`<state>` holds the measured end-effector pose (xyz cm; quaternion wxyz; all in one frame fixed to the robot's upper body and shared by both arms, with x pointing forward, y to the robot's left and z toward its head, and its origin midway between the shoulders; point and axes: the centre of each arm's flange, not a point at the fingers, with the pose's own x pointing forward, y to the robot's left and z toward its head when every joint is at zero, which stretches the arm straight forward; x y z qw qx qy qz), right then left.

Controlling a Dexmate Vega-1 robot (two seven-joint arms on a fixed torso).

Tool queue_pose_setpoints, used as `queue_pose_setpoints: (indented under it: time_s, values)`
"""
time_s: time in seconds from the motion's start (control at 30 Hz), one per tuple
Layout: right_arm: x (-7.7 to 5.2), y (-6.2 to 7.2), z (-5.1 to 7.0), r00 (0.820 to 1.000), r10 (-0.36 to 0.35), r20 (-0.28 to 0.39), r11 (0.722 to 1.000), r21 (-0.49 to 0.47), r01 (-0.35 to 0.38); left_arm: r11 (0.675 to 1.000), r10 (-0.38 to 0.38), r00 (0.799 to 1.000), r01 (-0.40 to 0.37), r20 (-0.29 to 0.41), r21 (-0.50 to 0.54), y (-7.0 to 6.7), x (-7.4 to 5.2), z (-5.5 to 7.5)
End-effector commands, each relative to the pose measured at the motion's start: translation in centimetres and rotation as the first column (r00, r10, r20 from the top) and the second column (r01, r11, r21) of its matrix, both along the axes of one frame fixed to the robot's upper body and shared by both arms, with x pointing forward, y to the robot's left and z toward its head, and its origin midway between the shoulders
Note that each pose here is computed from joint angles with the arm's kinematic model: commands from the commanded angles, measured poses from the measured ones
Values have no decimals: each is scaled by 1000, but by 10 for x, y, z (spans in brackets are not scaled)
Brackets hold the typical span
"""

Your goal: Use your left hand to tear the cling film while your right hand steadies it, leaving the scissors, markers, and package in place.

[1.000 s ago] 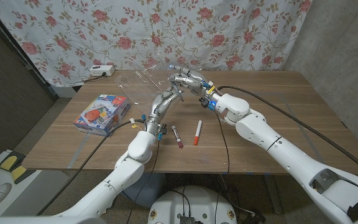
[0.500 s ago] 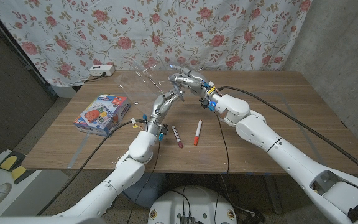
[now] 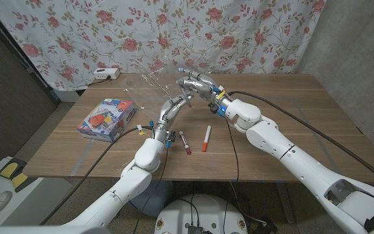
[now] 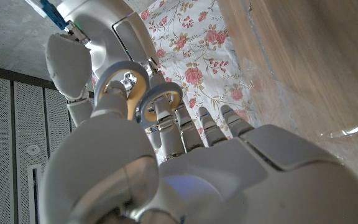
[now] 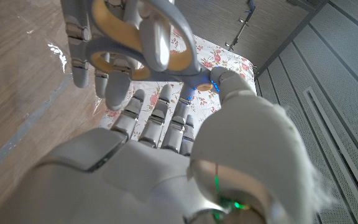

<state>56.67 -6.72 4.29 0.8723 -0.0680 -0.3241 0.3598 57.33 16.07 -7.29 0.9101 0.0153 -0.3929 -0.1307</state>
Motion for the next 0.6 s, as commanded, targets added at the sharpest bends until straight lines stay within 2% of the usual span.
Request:
queue_pose_setpoints:
  time_s: [0.03,0.6]
  values:
    - [0,-1,-2,1000,-6,-3,1000,2,6,1000,2,1000,-2,11,-13,-1,-3,0]
    - [-2,-1,-3,1000,-1,-5,1000,9,1,998,36,999,-35,7,-56,-1,-4,-1]
